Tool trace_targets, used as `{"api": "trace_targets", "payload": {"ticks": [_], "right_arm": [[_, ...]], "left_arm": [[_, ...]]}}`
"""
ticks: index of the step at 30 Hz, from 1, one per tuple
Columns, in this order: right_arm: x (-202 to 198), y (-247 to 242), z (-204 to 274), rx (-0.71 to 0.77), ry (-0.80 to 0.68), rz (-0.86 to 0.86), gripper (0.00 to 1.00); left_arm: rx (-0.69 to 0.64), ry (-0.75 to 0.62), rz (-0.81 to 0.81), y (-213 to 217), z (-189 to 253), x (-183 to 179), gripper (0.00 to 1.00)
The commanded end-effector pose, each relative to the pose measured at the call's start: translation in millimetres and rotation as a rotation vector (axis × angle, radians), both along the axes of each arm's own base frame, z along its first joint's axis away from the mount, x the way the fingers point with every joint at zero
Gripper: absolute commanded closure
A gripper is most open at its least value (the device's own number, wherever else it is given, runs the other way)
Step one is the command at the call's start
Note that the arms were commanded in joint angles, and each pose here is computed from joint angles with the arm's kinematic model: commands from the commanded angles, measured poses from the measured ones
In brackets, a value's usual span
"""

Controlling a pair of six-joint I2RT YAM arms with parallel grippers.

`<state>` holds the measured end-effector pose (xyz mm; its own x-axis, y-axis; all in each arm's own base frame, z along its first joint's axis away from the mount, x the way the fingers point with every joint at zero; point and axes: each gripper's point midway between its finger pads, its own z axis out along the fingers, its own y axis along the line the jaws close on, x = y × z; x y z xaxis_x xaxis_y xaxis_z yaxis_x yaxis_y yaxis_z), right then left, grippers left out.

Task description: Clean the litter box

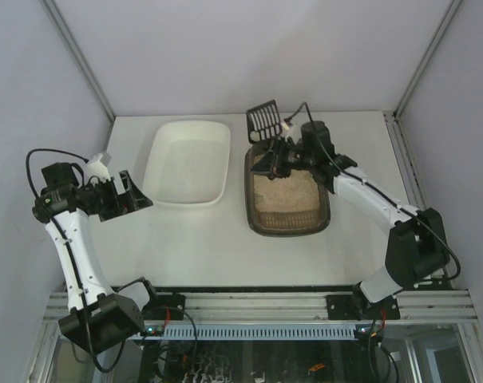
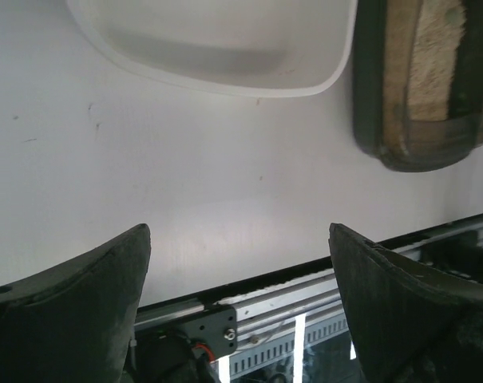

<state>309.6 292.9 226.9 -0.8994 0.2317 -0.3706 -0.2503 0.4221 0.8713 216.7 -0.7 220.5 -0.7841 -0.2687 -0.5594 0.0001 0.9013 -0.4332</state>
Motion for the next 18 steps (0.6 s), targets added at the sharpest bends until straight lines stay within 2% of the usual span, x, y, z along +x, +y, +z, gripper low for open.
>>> {"api": "trace_targets", "payload": {"ticks": [1, 3, 8, 12, 14, 18], "right_arm": [[-0.8, 1.4, -30.7, -0.479, 0.014, 0.015, 1.0], [4.3, 14.2, -31.4, -0.631, -0.028, 0.039, 1.0], [12.6, 54.6, -36.6, -0.847, -0.103, 0.087, 1.0], [24.5, 70.4, -54.5, -1.092, -0.193, 0.099, 1.0], [29.9, 73.0, -57.3, -1.168, -0.241, 0.094, 1.0], [31.3, 80.0, -67.8, -1.217, -0.325, 0.138, 1.0]], "left_arm": [[-0.174, -0.099, -0.09, -25.5, 49.4, -7.3, 0.04], [-0.205, -0.098, -0.091, -26.3, 53.5, -7.2, 0.04], [-0.219, -0.056, -0.026, -13.0, 46.6, -1.9, 0.04], [-0.207, -0.017, 0.035, 1.4, 40.6, 1.8, 0.04], [-0.199, 0.004, 0.059, 8.3, 37.3, 4.0, 0.05], [-0.168, 0.037, 0.102, 21.6, 29.6, 7.9, 0.06]]}}
